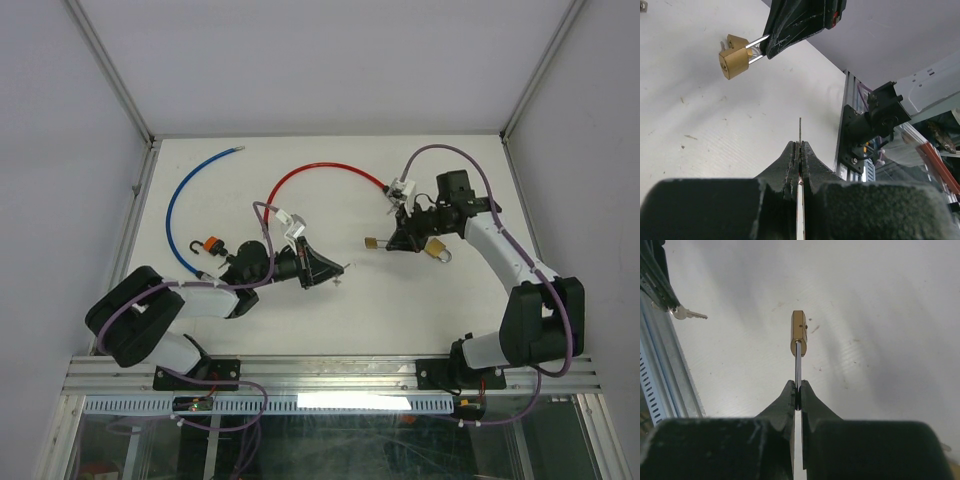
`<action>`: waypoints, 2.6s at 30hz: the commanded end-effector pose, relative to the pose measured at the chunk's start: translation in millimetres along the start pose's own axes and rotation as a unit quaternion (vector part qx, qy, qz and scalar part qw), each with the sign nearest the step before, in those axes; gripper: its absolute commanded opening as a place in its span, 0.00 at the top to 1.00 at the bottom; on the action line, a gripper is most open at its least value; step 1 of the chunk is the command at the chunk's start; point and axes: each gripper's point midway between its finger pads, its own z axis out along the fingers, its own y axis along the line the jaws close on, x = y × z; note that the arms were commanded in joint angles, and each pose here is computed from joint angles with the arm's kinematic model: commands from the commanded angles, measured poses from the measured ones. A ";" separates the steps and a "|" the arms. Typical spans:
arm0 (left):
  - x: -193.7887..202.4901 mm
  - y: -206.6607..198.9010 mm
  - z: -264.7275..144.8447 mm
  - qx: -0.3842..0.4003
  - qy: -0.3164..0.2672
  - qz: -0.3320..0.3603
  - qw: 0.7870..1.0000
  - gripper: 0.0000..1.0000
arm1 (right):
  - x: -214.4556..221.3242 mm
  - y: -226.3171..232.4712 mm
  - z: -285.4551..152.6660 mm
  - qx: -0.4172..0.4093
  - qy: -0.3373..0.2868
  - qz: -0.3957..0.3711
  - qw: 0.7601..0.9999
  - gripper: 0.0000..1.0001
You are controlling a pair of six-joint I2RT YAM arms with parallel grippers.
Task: Lock with the key
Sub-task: Place the key at the center of the board.
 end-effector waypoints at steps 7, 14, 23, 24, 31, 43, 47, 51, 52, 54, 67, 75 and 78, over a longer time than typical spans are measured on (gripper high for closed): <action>-17.5 29.7 60.3 -0.031 0.001 -0.047 0.998 1.00 | 5.3 -49.7 -8.5 0.081 0.000 0.084 0.993 1.00; -16.8 62.0 101.9 -0.063 0.007 -0.087 0.994 1.00 | 25.7 -74.4 -7.4 0.095 0.016 0.157 0.983 1.00; -6.2 86.2 143.9 -0.067 0.013 -0.125 0.990 1.00 | 48.2 -94.6 -2.1 0.091 0.029 0.217 0.972 1.00; -5.3 88.0 147.2 -0.068 0.013 -0.127 0.989 1.00 | 49.8 -96.5 -3.1 0.091 0.027 0.223 0.970 0.99; 4.0 106.0 164.6 -0.080 0.016 -0.143 0.986 1.00 | 59.7 -106.9 -11.2 0.079 0.006 0.271 0.959 0.96; 2.1 145.1 196.0 -0.122 0.002 -0.137 0.983 1.00 | 56.7 -127.0 -14.9 0.110 -0.019 0.293 0.950 0.94; 1.9 158.5 200.4 -0.149 -0.003 -0.132 0.980 1.00 | 56.1 -134.2 -12.4 0.116 -0.023 0.303 0.946 0.92; 0.8 166.7 203.1 -0.164 -0.002 -0.125 0.978 1.00 | 61.1 -141.7 -8.2 0.116 -0.016 0.318 0.941 0.88; -0.3 167.8 204.0 -0.167 -0.002 -0.123 0.978 0.99 | 62.5 -143.2 -7.0 0.115 -0.014 0.321 0.940 0.86; -2.0 169.0 206.1 -0.169 0.000 -0.118 0.978 0.94 | 64.4 -145.4 -5.2 0.115 -0.010 0.325 0.939 0.83; -54.8 144.1 178.7 -0.197 -0.029 -0.021 0.980 0.60 | 50.4 -157.5 -29.4 0.186 -0.016 0.276 0.943 0.51; -92.5 82.2 132.1 -0.144 -0.044 0.075 0.986 0.41 | 23.4 -145.0 -54.8 0.217 -0.046 0.209 0.952 0.47; -107.5 60.6 107.8 -0.121 -0.065 0.097 0.986 0.37 | 4.1 -129.5 -64.6 0.211 -0.073 0.167 0.960 0.46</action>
